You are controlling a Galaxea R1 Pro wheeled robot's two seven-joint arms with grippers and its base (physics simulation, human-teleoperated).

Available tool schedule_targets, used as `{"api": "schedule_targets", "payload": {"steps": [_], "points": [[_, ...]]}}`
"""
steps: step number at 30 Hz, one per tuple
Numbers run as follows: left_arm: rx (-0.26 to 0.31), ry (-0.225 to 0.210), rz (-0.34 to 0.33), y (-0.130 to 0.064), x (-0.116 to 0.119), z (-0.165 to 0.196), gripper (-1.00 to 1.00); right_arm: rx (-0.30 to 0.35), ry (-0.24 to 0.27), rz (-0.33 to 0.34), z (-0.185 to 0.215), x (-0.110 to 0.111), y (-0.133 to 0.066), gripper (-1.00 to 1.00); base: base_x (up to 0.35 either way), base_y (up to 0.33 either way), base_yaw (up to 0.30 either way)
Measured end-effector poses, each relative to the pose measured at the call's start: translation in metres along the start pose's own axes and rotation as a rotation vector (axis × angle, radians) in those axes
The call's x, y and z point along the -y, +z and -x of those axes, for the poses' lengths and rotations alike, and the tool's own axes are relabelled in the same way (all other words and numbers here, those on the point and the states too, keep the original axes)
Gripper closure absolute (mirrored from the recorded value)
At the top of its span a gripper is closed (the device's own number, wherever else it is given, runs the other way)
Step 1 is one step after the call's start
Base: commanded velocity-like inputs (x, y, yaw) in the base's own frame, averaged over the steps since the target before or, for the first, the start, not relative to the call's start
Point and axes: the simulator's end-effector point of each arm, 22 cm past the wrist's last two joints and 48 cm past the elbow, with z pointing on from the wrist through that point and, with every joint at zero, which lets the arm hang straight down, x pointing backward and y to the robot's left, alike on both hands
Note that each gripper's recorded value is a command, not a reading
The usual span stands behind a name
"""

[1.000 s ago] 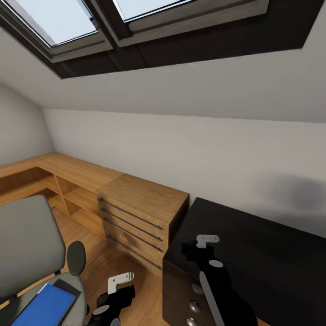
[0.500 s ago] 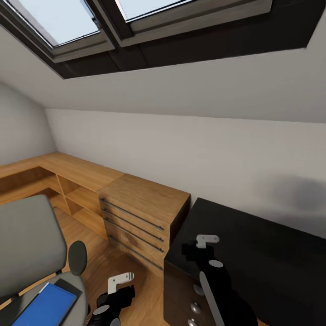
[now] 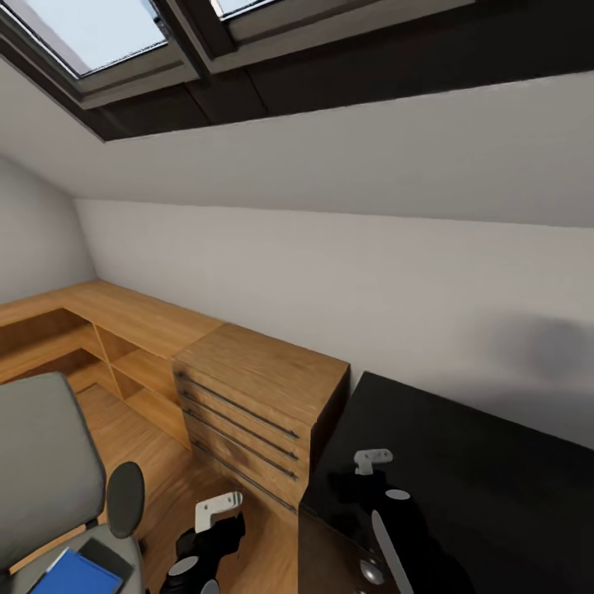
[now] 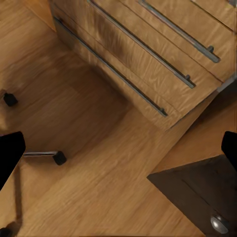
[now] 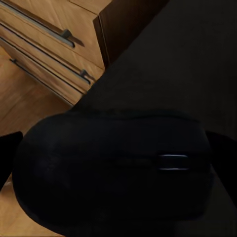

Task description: In the bedroom, organize the workspace by keeping the computer under the desk, ensuring the monitor is on the desk, placing the keyboard on the desk next to the monitor, placing the mouse on the desk next to the keyboard, moving the folder from the swivel chair onto the desk next to the mouse, stacking the notebook on top of the folder with the pen on top of the notebook, and positioning the swivel chair next to the desk.

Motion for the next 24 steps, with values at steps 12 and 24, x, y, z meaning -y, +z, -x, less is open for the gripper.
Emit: {"api": "schedule_targets", "payload": {"steps": [12, 24], "points": [[0.085, -0.047, -0.018, -0.007, 0.006, 0.03, -1.0, -0.115, -0.007, 0.001, -0.042, 0.003, 0.018, 1.0, 0.033, 0.0, 0.0], [0.153, -0.078, -0.048, -0.015, 0.013, 0.057, -1.0, -0.151, -0.015, 0.001, -0.058, 0.003, 0.03, 1.0, 0.0, 0.0, 0.0]]}}
